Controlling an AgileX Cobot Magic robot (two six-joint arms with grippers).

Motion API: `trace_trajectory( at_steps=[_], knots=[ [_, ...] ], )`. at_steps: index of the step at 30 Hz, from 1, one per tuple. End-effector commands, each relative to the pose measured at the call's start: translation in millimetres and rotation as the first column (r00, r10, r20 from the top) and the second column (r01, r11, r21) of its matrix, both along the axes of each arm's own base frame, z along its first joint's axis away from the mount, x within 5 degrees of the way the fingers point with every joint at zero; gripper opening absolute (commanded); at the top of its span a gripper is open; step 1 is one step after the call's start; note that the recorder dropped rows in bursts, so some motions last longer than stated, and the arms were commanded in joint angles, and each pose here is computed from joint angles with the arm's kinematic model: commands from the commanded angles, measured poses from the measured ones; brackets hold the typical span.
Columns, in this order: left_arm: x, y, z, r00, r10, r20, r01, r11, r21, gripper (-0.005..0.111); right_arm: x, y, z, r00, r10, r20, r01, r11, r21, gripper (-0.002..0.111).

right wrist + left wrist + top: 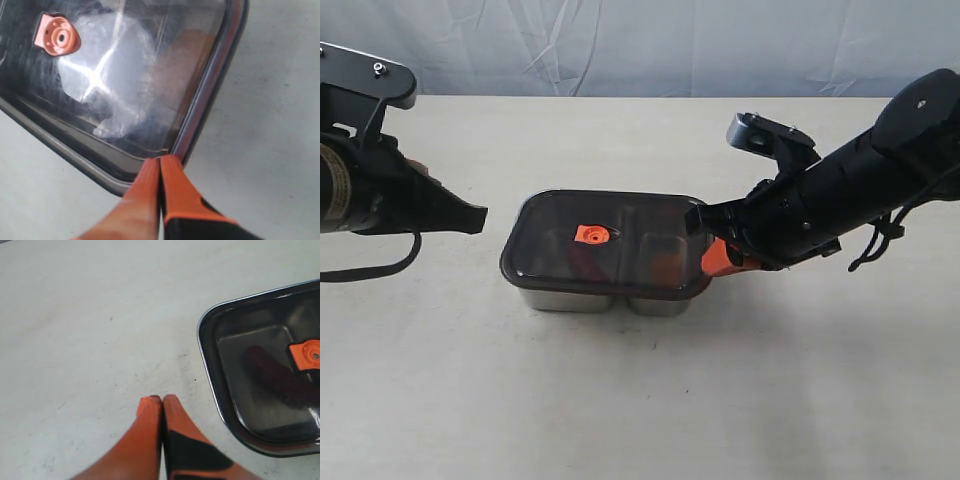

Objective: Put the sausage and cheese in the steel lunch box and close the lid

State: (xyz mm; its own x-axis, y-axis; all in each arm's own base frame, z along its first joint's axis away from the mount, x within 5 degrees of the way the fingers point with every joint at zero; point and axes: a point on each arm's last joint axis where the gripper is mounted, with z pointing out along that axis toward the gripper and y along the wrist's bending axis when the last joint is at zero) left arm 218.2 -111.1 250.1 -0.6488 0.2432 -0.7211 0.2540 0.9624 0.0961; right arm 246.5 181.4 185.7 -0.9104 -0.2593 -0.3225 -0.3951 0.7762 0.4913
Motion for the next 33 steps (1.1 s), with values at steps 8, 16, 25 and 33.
trace_trajectory(
  at_steps=[8, 16, 25, 33],
  knots=[
    [-2.7, -4.4, 0.5, 0.999, 0.001, -0.032, -0.004, 0.996, -0.084, 0.0, 2.4, -0.7, -0.7, 1.0, -0.013, 0.027, 0.013, 1.0, -0.008, 0.0],
    [-19.4, -17.1, -8.8, 0.964, -0.153, -0.219, 0.119, 0.98, -0.161, 0.0, 2.6, -0.8, -0.7, 0.999, -0.014, 0.028, 0.014, 1.0, -0.008, 0.0],
    [-22.7, -25.2, -13.5, 0.942, -0.17, -0.291, 0.095, 0.962, -0.254, 0.0, 3.0, -0.9, -0.8, 0.999, -0.014, 0.034, 0.014, 1.0, -0.01, 0.0],
    [-15.5, -51.4, -41.8, 0.874, -0.293, -0.389, 0.132, 0.911, -0.39, 0.0, 2.9, -1.4, -1.1, 0.999, -0.002, 0.041, 0.003, 1.0, -0.018, 0.0]
  ],
)
